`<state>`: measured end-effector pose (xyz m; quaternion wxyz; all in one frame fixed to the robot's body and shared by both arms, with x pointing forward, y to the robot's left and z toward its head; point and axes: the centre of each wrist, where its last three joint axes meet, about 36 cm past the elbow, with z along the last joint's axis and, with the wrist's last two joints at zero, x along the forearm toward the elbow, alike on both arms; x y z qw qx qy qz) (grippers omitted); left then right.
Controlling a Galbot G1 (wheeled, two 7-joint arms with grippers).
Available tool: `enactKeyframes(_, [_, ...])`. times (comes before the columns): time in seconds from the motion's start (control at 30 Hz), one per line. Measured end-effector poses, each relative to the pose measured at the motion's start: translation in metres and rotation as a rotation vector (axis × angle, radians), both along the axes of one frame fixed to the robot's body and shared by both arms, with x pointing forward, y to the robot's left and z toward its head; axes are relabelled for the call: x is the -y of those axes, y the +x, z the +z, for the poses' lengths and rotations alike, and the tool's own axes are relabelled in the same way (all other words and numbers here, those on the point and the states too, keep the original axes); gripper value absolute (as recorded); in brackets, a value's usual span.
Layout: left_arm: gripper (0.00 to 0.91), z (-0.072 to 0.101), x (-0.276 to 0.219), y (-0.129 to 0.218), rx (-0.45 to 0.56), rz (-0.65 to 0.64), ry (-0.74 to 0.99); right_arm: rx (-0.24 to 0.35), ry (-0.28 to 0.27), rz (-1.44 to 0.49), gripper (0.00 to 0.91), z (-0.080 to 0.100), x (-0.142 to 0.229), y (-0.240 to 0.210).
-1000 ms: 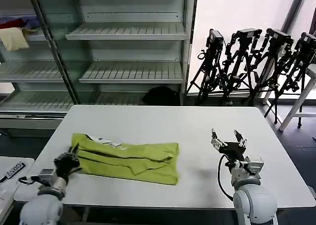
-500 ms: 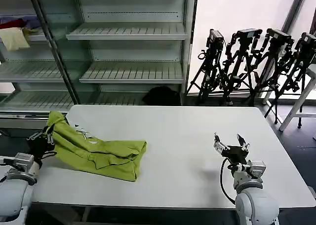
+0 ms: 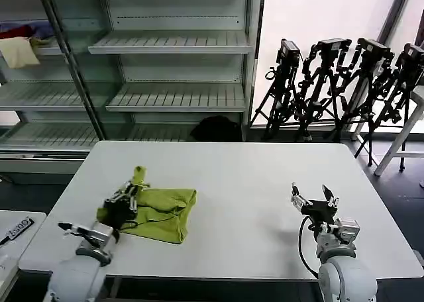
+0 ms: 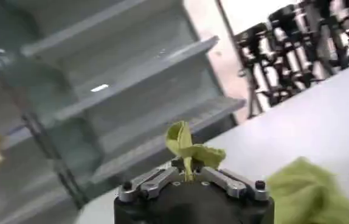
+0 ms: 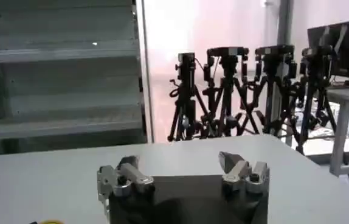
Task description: Fold and organize the clothes.
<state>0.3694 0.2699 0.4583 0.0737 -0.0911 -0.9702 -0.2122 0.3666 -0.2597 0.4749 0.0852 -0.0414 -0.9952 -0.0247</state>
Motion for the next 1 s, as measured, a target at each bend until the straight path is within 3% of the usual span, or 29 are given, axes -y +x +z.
enactKeyframes(0.4, [0.01,-0.022,0.053,-0.005,-0.1,-0.072,-0.068,0.002,0.001,0.005,0.907,0.0,-0.005,0.002])
enactKeyframes(0.43, [0.715,-0.023,0.056,-0.006,-0.107,-0.074,-0.07,0.002,0.002,0.006,0.907,-0.001,-0.005,0.002])
enactKeyframes(0.47, [0.907,-0.025,0.059,-0.006,-0.114,-0.075,-0.071,0.001,0.002,0.006,0.907,-0.001,-0.005,0.002])
enactKeyframes(1.0, [0.907,-0.035,0.101,-0.01,-0.208,-0.08,-0.165,0.002,-0.005,0.015,0.907,0.0,-0.012,0.001])
